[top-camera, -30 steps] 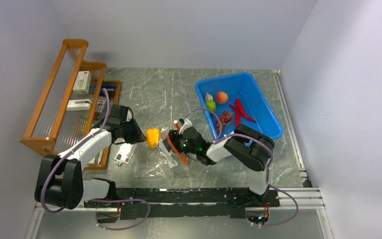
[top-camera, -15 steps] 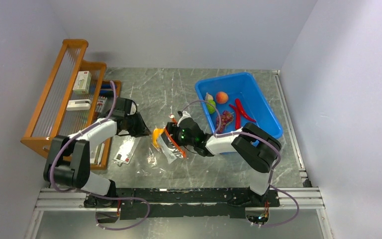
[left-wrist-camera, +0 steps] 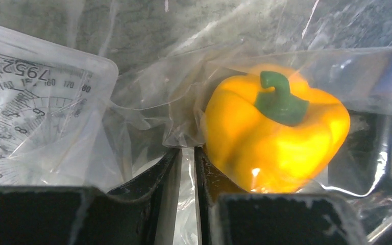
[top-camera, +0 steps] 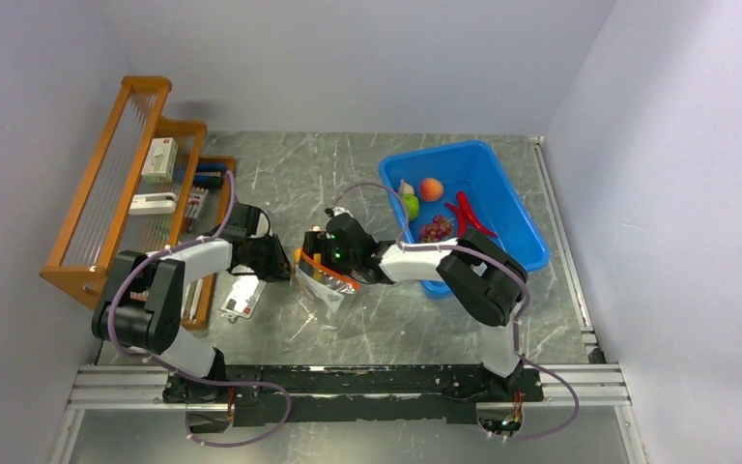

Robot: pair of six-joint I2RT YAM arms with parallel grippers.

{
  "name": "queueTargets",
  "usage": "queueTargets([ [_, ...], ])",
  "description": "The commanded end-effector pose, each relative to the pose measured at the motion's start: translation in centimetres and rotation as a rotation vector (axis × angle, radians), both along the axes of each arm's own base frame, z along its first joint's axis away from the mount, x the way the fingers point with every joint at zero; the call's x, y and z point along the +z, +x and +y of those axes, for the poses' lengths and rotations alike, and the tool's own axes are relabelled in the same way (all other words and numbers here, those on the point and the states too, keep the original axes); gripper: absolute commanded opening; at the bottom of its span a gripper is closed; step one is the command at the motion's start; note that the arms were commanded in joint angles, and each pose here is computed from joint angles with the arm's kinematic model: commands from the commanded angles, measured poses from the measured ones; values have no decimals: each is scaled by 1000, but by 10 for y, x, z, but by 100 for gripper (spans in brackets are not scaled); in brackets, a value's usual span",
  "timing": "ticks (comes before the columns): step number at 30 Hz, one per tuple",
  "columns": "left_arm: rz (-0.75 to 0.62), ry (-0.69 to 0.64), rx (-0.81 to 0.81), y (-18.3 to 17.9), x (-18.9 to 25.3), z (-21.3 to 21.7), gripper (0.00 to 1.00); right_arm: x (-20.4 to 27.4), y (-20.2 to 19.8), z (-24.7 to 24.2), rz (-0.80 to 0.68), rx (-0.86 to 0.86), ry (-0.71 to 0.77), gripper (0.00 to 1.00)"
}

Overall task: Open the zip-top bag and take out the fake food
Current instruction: Pick up the fake vegetable from the zipper food storage bag.

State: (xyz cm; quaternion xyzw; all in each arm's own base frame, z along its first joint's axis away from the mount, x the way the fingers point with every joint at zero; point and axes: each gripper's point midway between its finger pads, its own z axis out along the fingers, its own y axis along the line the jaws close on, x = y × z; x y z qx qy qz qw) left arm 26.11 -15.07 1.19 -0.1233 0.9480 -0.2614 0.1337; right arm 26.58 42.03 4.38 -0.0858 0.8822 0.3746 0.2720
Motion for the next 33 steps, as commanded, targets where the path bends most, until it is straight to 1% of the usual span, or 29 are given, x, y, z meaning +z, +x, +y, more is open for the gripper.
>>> queueTargets([
  [1,-1,39,17,-5,2,4,28,-13,-2,-8,36,61,-191,81],
  [2,-17,100,68,-1,5,16,30,-10,-2,-11,22,60,-205,81],
  [5,-96,175,179,12,29,34,34,-5,0,-18,2,60,-195,80],
  [8,-177,171,201,26,54,37,38,-7,2,-25,38,86,-235,80],
  [11,-205,169,210,38,69,37,39,-2,7,-24,13,119,-266,81],
  [13,-215,149,210,46,75,33,40,4,6,-20,-1,152,-254,82],
  [14,-223,118,208,51,78,27,41,7,5,-19,-2,158,-247,82],
  [17,-236,-17,187,61,82,4,41,12,1,-16,-3,176,-217,82],
  [20,-214,-115,162,65,76,-14,42,14,-5,-13,8,201,-188,82],
  [22,-174,-137,143,63,65,-20,42,17,-9,-12,7,218,-166,82],
  [25,-99,-135,112,52,43,-23,41,26,-5,-12,-20,207,-135,82],
  [30,-40,-98,69,31,19,-22,40,38,4,-15,-90,198,-130,84],
  [31,-35,-100,64,27,16,-22,40,36,5,-15,-88,197,-141,94],
  [32,-34,-103,59,24,14,-22,40,34,7,-15,-83,195,-154,98],
  [33,-27,-107,53,21,11,-23,39,29,7,-16,-71,197,-167,98],
])
